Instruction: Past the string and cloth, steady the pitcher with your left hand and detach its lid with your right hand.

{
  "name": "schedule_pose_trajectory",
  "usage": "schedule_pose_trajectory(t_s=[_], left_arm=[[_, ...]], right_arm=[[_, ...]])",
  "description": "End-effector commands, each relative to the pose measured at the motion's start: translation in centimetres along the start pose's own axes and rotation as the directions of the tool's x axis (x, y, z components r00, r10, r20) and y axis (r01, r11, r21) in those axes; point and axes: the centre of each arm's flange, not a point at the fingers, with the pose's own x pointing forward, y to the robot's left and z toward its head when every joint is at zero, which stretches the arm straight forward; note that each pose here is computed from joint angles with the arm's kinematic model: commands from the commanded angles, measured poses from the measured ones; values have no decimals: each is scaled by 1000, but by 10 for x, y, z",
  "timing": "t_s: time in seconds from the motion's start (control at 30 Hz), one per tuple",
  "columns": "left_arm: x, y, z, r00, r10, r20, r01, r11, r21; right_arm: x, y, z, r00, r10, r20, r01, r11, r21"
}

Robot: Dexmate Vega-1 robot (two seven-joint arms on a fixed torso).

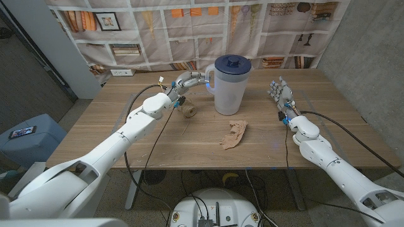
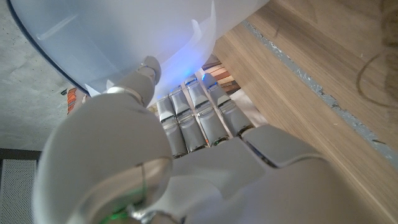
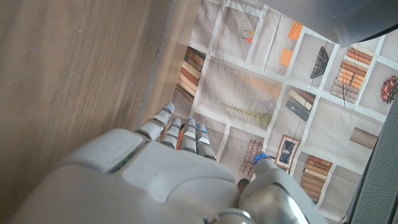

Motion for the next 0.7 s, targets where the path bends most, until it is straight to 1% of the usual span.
schedule_pose_trajectory(t_s=[0.03, 0.2, 0.4, 0.57, 0.7], left_arm=[[-1, -3, 5, 998, 14, 58, -13, 1000, -10], [-1, -3, 6, 996, 12, 86, -9, 1000, -27], [0, -4, 6, 996, 2, 93, 1, 1000, -27], [2, -4, 7, 996, -7, 91, 10, 1000, -28], [2, -3, 7, 996, -19, 90, 21, 1000, -22]], right_arm=[[-2, -1, 3, 1000, 3, 2, -3, 1000, -11], [-2, -1, 7, 1000, 8, 6, -8, 1000, -21], [-6, -3, 15, 1000, 13, 10, -13, 999, -49], [-9, -6, 27, 1000, 17, 14, -15, 994, -107], [-11, -8, 41, 999, 20, 25, -15, 986, -164]])
